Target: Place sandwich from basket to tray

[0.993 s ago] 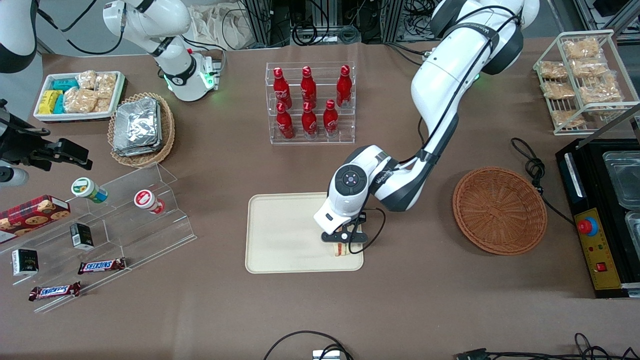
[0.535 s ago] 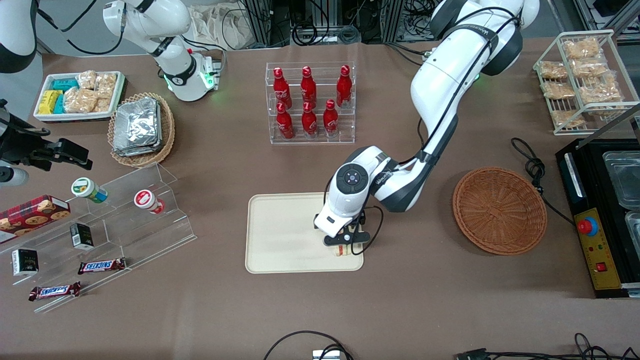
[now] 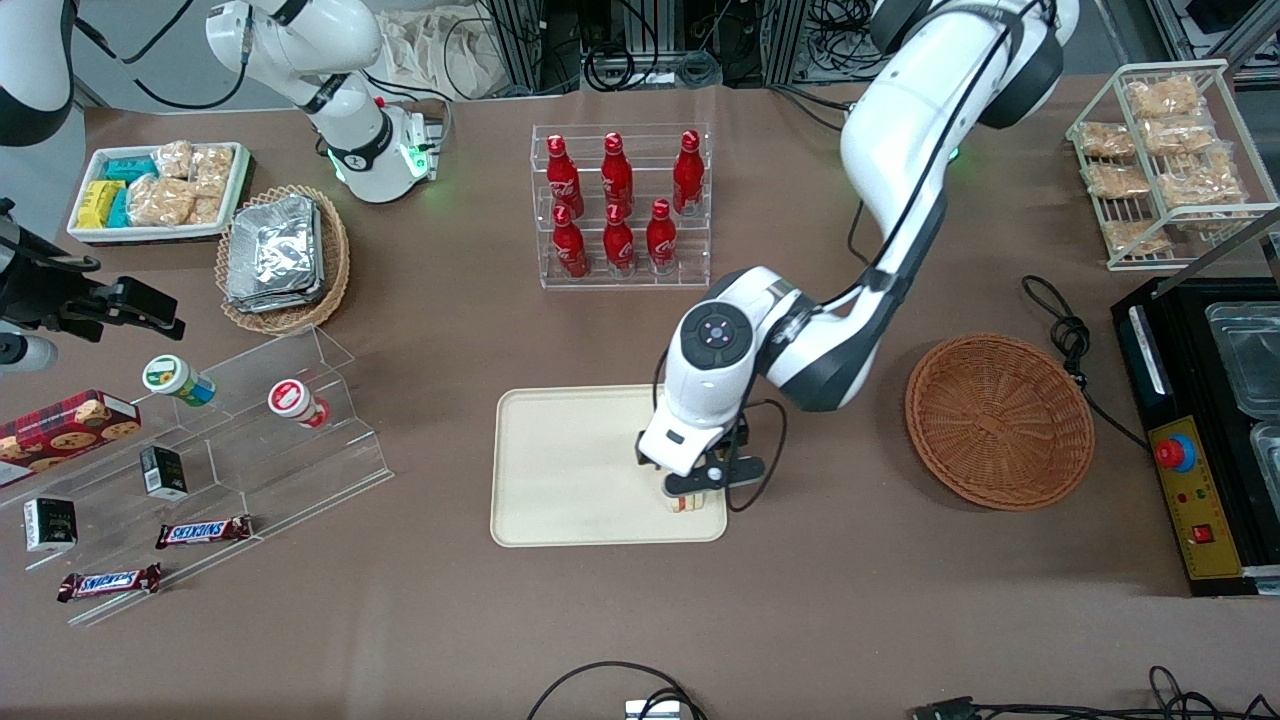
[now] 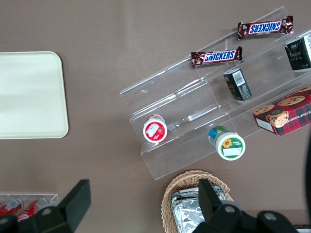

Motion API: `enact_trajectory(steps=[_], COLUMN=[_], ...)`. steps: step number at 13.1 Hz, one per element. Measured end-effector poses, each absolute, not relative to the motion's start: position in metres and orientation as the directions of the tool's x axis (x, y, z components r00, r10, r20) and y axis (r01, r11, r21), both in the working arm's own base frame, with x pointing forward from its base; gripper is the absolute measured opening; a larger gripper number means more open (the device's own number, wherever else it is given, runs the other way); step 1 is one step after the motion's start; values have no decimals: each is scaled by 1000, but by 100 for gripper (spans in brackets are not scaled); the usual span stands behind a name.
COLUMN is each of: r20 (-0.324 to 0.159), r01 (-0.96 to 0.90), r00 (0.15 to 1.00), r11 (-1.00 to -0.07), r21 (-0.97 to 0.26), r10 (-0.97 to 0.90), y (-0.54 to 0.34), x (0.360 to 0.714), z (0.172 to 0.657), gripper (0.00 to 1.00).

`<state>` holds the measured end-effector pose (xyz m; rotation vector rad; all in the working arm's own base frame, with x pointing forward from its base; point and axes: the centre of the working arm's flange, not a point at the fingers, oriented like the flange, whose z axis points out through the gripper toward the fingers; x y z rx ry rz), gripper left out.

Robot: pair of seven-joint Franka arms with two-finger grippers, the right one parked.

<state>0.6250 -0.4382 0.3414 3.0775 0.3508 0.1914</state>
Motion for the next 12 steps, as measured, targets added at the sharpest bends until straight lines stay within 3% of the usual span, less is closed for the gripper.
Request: enact_trajectory(steps=[8, 12], r20=[198, 198], r01=[413, 454], r00=[894, 877], r11=[-911, -890], r21=[-14, -45], r10=[402, 437], y=[-306, -226], x=[663, 677], z=[471, 508], gripper=[100, 100])
